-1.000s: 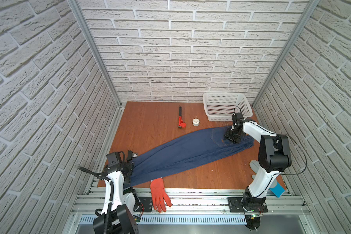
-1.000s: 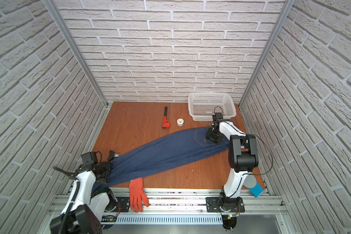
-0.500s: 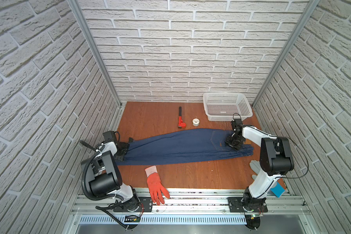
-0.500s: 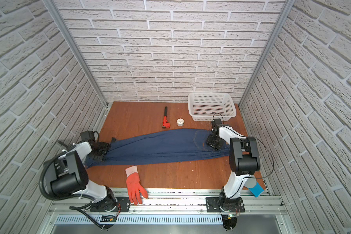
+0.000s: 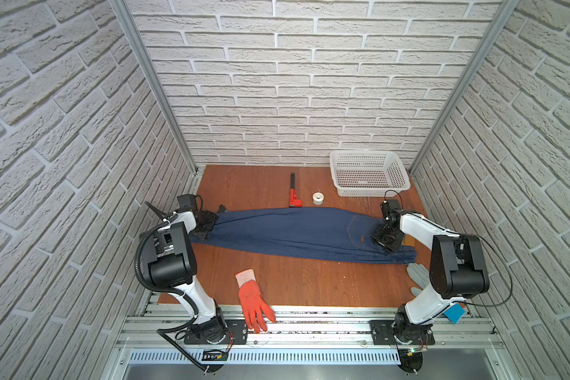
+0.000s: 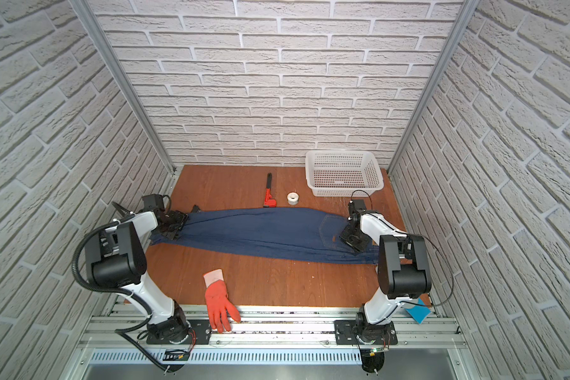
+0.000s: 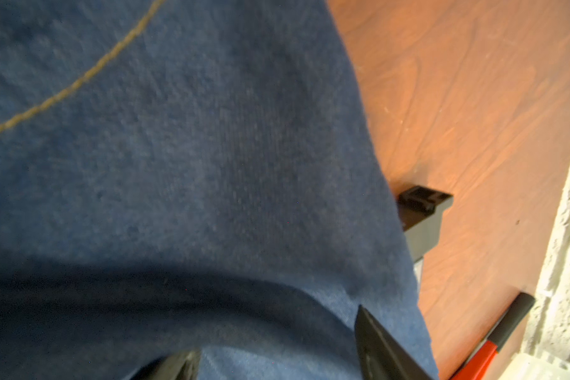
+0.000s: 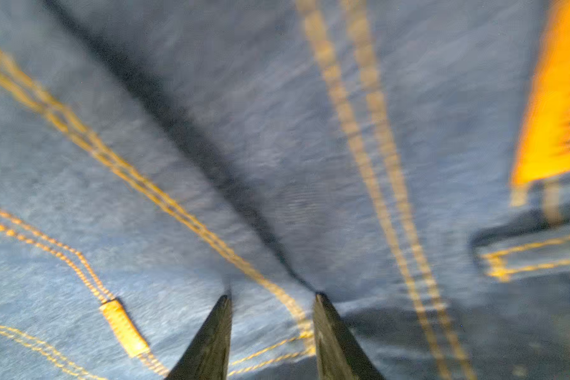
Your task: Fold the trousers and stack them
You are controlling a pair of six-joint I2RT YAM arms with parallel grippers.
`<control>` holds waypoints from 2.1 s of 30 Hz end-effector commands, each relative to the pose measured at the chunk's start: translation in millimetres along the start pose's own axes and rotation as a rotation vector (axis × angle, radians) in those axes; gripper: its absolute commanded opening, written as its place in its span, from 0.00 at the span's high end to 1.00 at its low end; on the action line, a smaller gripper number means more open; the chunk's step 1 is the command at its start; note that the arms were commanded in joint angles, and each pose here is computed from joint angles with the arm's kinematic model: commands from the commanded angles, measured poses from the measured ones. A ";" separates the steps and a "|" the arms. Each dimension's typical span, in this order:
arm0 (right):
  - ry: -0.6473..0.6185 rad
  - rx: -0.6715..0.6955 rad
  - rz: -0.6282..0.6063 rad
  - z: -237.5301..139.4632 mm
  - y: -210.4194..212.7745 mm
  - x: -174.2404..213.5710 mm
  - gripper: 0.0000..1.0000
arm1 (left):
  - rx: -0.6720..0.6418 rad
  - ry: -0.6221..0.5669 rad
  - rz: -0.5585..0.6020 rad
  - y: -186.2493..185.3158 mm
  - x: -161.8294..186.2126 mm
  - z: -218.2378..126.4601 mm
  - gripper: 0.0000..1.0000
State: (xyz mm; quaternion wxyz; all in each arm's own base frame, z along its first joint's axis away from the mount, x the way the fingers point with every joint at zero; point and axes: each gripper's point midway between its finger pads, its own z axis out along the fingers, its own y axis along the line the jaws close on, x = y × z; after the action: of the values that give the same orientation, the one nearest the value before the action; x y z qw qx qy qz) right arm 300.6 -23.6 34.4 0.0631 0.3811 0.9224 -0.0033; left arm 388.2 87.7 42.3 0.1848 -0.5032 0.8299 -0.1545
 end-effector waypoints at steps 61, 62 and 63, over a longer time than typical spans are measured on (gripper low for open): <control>-0.025 -0.095 0.334 -16.1 -50.4 -13.9 0.95 | 0.137 -0.101 -0.235 70.5 -53.2 -50.6 0.20; -0.026 -0.097 0.331 -16.6 -49.7 -14.3 0.95 | 0.140 -0.106 -0.238 69.1 -56.9 -50.2 0.20; -0.026 -0.095 0.329 -16.8 -50.0 -14.2 0.95 | 0.137 -0.113 -0.240 68.4 -59.5 -50.2 0.20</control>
State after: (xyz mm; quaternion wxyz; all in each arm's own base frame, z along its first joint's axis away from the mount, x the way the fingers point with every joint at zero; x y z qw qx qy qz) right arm 266.6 -64.6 42.1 0.0753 0.5267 0.8457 0.0418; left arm 318.0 154.4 52.0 0.2017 -0.5911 0.7515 -0.2125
